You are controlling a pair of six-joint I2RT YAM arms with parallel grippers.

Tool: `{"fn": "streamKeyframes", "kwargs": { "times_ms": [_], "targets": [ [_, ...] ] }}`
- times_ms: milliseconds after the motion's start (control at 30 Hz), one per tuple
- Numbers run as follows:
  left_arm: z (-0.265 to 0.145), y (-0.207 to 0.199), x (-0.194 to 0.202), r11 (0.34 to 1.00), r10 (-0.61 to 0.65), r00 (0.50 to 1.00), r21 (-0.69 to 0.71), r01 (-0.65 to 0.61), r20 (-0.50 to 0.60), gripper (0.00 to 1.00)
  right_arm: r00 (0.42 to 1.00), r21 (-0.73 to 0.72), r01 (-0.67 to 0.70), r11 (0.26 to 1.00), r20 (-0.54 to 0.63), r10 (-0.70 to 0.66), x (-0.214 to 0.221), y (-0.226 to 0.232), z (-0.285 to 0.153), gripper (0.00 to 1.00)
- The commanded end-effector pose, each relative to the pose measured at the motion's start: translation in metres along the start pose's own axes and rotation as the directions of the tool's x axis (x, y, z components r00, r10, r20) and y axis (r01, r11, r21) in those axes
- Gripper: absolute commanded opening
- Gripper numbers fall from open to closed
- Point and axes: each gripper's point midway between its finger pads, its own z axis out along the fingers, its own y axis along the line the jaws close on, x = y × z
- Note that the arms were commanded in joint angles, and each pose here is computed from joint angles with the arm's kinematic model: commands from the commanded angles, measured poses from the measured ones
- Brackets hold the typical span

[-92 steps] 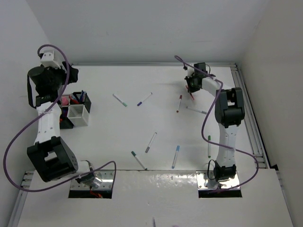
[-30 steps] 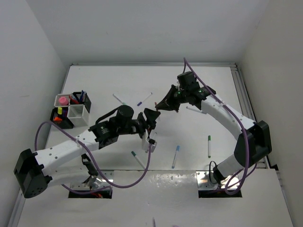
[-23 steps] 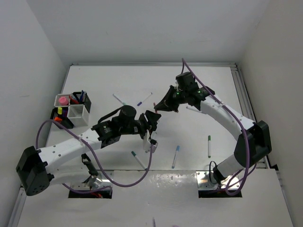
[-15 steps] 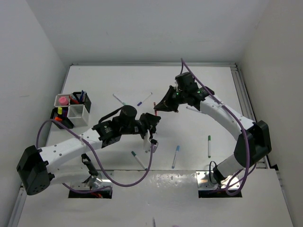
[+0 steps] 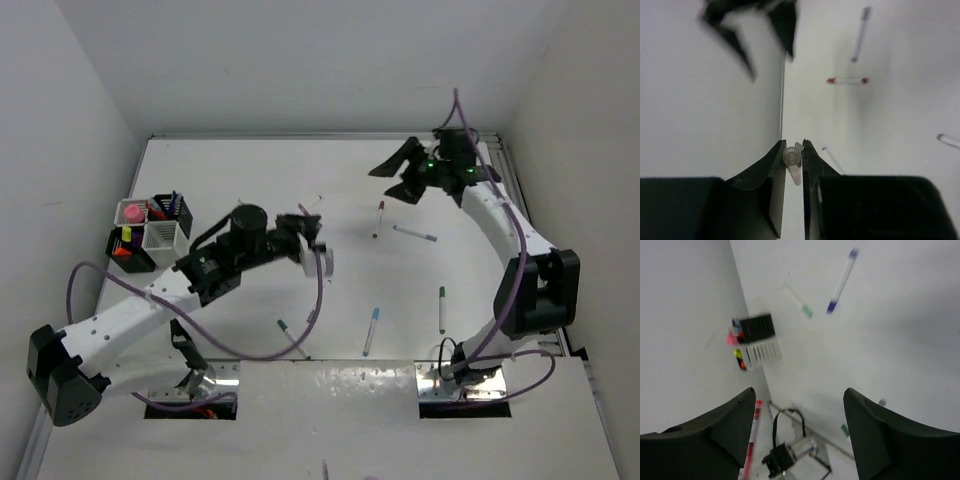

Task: Sort the stationery into containers
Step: Place the pen in the storage box.

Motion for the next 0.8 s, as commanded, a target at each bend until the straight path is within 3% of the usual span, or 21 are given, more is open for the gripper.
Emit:
{"fn": "streamKeyframes", "kwargs": {
  "times_ms": [0,67,100,133,167,200,233,267,333,400,433,500,767],
  "targets": [
    [-0.036,0.105,0.035,0.827,-0.459,0.887,-0.389,0.406,-0.052,0.0,0.975,-0.013,0.186,0.983,0.129,-0.183,-0.062,-0.009,-0.024,0.68],
    [-0.067,0.134,0.091,0.682,-0.612,0.787,-0.554,0.478,-0.074,0.0,0.96,0.045,0.236,0.971,0.145,-0.24,-0.08,-0.035,-0.033,0.65],
    [-0.077,0.14,0.107,0.576,-0.704,0.71,-0.604,0.551,-0.024,0.0,0.959,0.056,0.239,0.969,0.14,-0.244,-0.081,-0.041,-0.034,0.64],
    [-0.1,0.158,0.142,0.489,-0.755,0.656,-0.682,0.543,-0.019,0.0,0.965,0.077,0.205,0.976,0.152,-0.215,-0.09,-0.057,-0.039,0.63],
    [-0.105,0.156,0.157,0.408,-0.816,0.577,-0.686,0.603,0.022,0.0,0.971,0.069,0.17,0.983,0.159,-0.179,-0.096,-0.065,-0.046,0.61],
    [-0.135,0.169,0.185,0.328,-0.841,0.538,-0.744,0.581,0.05,0.0,0.976,0.064,0.146,0.987,0.155,-0.155,-0.095,-0.073,-0.046,0.6],
    [-0.141,0.164,0.21,0.275,-0.873,0.484,-0.756,0.594,0.064,0.0,0.978,0.059,0.132,0.989,0.155,-0.14,-0.095,-0.076,-0.048,0.59],
    [-0.147,0.168,0.22,0.241,-0.877,0.47,-0.753,0.613,0.102,0.0,0.977,0.059,0.13,0.99,0.16,-0.138,-0.096,-0.079,-0.051,0.57],
    [-0.182,0.165,0.262,0.097,-0.907,0.382,-0.795,0.599,0.176,0.0,0.979,0.056,0.138,0.989,0.146,-0.145,-0.09,-0.083,-0.052,0.56],
    [-0.208,0.163,0.284,0.02,-0.912,0.338,-0.8,0.599,0.231,0.0,0.976,0.063,0.161,0.985,0.136,-0.168,-0.084,-0.085,-0.054,0.56],
    [-0.217,0.17,0.292,0.012,-0.896,0.365,-0.807,0.59,0.253,0.0,0.975,0.064,0.169,0.984,0.135,-0.176,-0.083,-0.087,-0.054,0.56],
    [-0.236,0.164,0.306,-0.006,-0.894,0.36,-0.812,0.584,0.266,0.0,0.971,0.072,0.191,0.979,0.131,-0.199,-0.079,-0.09,-0.056,0.56],
    [-0.261,0.141,0.331,0.034,-0.899,0.375,-0.817,0.576,0.226,0.0,0.971,0.089,0.203,0.975,0.107,-0.212,-0.066,-0.105,-0.053,0.56]
  ]
}}
